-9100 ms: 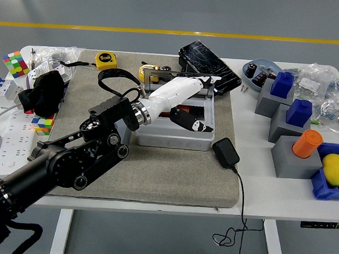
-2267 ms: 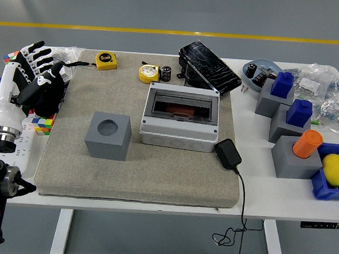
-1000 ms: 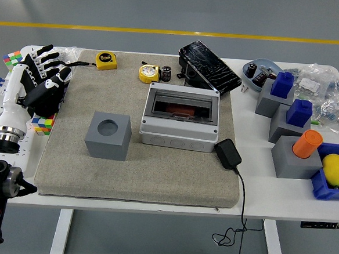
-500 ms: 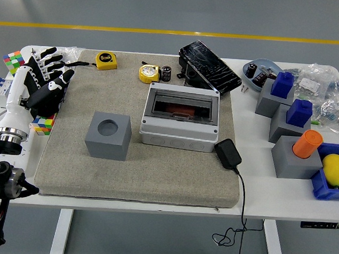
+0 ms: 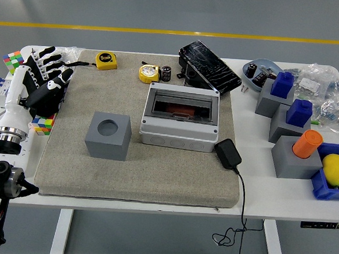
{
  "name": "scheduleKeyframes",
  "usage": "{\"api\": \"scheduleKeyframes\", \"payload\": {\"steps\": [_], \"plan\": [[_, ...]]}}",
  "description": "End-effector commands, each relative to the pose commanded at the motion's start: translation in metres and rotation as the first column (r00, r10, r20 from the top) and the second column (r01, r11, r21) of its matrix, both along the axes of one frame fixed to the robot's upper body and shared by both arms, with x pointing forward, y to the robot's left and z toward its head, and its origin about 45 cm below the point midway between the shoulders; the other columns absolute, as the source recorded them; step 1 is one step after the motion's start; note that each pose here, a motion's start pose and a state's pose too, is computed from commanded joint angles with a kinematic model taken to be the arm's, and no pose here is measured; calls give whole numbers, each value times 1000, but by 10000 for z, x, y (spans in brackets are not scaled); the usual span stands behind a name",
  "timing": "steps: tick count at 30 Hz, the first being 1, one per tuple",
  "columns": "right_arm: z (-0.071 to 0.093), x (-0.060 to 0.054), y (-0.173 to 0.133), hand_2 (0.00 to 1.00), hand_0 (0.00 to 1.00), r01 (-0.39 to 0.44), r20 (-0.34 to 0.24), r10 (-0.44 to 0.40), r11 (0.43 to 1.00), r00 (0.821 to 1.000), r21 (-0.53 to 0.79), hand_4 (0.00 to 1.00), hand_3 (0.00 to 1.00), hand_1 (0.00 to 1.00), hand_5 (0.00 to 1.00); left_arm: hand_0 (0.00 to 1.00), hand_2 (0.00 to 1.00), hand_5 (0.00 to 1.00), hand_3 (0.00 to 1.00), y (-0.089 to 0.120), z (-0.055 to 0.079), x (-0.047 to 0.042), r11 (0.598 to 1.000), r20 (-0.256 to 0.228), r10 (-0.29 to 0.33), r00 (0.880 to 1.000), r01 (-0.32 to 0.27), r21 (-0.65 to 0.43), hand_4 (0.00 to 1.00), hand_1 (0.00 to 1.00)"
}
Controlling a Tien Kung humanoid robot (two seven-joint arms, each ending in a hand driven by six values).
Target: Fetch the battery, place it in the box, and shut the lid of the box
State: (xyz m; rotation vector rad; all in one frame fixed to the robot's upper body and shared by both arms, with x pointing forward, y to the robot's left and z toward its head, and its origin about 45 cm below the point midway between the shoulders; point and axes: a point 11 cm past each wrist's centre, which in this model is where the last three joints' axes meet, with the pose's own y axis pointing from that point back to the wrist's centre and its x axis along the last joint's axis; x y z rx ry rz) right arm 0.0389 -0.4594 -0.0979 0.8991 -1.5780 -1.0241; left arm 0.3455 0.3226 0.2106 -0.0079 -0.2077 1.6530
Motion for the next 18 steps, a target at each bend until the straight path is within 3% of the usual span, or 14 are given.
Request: {"api": "scheduleKeyframes", "payload": {"steps": [18], "plan": [[-3,-5,6,645,635,-1,-1,1,1000,1000,3,983,564,626,492,674,769,385,794,7,-2,-4,1000,-3,2,1000,-2,1,998,727]]}}
